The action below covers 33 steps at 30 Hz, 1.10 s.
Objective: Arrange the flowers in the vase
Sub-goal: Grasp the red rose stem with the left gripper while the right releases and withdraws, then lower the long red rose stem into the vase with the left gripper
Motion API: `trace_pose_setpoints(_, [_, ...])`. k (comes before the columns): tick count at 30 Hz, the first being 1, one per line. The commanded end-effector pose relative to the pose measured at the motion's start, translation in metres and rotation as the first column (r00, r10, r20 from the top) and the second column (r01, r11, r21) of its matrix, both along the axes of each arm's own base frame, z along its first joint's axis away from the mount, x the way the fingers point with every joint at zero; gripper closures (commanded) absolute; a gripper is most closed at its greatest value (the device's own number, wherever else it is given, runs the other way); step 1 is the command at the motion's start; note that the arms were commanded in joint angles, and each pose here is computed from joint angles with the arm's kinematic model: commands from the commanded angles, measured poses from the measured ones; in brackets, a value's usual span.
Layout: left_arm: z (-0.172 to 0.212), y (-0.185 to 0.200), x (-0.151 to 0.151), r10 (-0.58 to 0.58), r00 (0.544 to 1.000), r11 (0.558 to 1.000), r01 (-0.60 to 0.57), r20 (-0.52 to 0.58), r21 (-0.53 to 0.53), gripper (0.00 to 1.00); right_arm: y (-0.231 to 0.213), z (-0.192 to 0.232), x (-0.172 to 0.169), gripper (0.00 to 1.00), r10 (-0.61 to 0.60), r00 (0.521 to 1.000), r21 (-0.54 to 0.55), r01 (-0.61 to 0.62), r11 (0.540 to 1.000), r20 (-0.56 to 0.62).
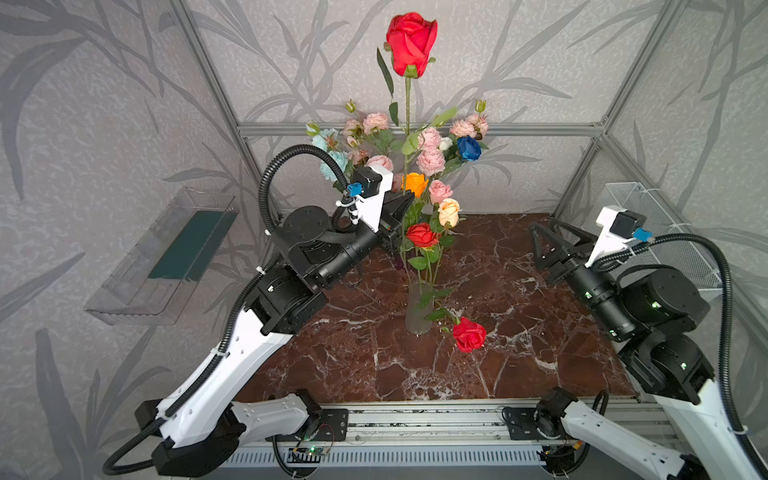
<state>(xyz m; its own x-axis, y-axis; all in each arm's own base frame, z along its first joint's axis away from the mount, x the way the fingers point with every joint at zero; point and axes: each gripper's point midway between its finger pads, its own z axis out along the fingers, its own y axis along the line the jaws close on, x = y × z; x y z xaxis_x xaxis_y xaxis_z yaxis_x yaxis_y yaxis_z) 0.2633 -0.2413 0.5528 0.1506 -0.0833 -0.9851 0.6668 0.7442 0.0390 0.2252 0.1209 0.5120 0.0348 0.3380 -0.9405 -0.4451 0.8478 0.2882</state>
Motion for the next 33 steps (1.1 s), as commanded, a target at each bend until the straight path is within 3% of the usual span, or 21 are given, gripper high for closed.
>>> trace_pose_setpoints(1, [0.027, 0.026, -0.002, 0.049, 0.998, 0.986, -0.041, 0.05, -0.159, 1.0, -0.005, 0.0, 0.001, 0.43, -0.034, 0.999, -0.014, 0.034, 0.999, 0.003])
trace_pose_setpoints(6, [0.007, 0.025, 0.009, 0.026, 1.0, 0.977, -0.027, -0.008, -0.209, 1.0, -0.007, -0.005, 0.004, 0.43, -0.05, 0.999, -0.019, 0.05, 0.999, -0.008])
trace_pose_setpoints(25, [-0.062, 0.005, 0.028, 0.005, 0.985, 0.992, -0.027, -0.173, -0.125, 1.0, -0.006, -0.022, 0.009, 0.43, -0.066, 0.997, -0.038, 0.065, 0.997, -0.031])
trace_pose_setpoints(33, [-0.093, 0.004, 0.025, -0.02, 0.979, 0.986, -0.013, -0.202, -0.165, 1.0, 0.0, -0.039, 0.017, 0.43, -0.063, 0.996, -0.05, 0.06, 0.997, -0.062])
